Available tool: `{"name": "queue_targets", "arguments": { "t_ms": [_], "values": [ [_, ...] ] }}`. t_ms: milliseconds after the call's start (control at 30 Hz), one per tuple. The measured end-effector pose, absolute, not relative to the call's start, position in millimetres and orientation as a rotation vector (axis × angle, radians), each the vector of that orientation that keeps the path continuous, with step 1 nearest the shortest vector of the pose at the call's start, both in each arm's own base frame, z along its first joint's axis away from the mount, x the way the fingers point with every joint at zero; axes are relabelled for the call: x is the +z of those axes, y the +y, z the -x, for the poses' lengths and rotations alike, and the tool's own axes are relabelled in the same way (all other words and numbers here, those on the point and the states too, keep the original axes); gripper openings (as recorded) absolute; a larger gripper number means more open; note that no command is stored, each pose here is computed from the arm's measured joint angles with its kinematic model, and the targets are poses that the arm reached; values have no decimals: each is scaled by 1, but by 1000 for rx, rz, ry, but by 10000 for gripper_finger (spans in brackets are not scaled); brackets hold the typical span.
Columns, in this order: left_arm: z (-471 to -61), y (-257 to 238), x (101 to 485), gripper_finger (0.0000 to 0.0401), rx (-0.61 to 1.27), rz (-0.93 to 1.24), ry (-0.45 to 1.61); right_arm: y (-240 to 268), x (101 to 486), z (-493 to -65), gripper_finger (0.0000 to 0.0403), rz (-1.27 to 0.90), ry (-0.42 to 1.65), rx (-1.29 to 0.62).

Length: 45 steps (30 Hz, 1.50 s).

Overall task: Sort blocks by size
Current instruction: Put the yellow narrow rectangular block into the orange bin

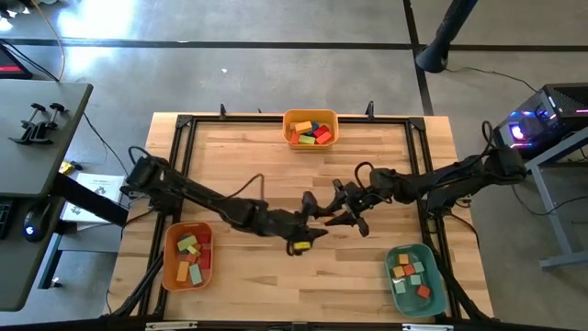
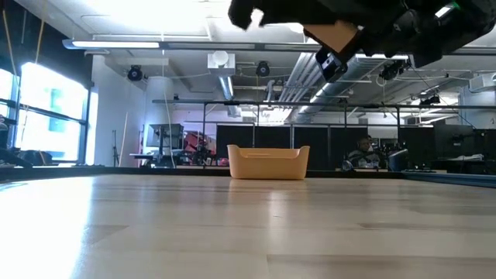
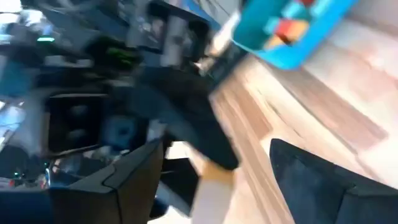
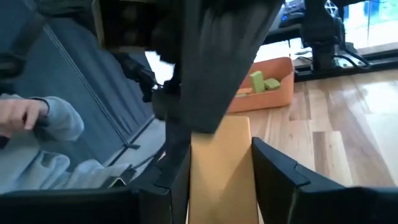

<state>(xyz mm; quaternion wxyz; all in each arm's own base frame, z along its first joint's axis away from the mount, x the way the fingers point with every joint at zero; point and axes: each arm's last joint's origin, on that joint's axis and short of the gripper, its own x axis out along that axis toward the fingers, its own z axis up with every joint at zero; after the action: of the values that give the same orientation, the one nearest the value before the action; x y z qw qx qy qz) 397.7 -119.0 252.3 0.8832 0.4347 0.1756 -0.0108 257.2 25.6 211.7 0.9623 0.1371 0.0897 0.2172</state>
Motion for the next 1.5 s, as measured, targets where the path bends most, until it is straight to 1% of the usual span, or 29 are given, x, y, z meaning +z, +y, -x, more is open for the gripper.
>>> {"name": "queue_targets", "arguments": {
  "t_ms": [100, 233, 300, 433, 600, 667, 767, 800, 900, 967, 1033, 1100, 1167, 1267, 1367, 1500],
  "values": [
    [-408, -122, 246, 269, -30, -958, 452, 25, 210, -257, 130, -267, 198, 436],
    [-416, -125, 237, 241, -20, -1035, 484, 25, 208, -257, 130, -252, 211, 437],
    [-419, -126, 234, 223, -18, -1040, 489, 25, 207, -256, 130, -253, 224, 436],
    [-420, -125, 234, 179, -10, -1037, 487, 25, 207, -256, 130, -252, 224, 437],
    [-420, -124, 234, 108, -1, -1008, 486, 25, 207, -256, 130, -252, 227, 437],
    [-420, -124, 234, 76, 0, -1004, 486, 25, 207, -256, 144, -245, 228, 438],
    [-420, -125, 233, 35, 0, -978, 497, 25, 207, -257, 187, -242, 220, 436],
    [-419, -125, 233, 28, 5, -968, 499, 25, 208, -257, 203, -241, 218, 440],
    [-417, -127, 232, 28, 39, -928, 519, 23, 213, -254, 240, -231, 201, 478],
    [-414, -130, 228, 28, 52, -917, 561, 20, 222, -250, 255, -214, 156, 487],
    [-408, -134, 225, 28, 92, -937, 618, 18, 230, -246, 263, -174, 108, 460],
    [-399, -138, 229, 28, 172, -935, 686, 16, 239, -241, 265, -127, 54, 391],
    [-388, -140, 242, 28, 244, -856, 736, 13, 246, -238, 265, -89, 13, 310],
    [-359, -143, 256, 31, 300, -667, 860, 12, 249, -234, 266, -61, 16, 258],
    [-316, -150, 250, 30, 343, -518, 1103, 12, 250, -231, 267, -30, 30, 253],
    [-257, -168, 254, 29, 512, -324, 1377, 11, 248, -231, 267, -19, 40, 250]
  ]
}}
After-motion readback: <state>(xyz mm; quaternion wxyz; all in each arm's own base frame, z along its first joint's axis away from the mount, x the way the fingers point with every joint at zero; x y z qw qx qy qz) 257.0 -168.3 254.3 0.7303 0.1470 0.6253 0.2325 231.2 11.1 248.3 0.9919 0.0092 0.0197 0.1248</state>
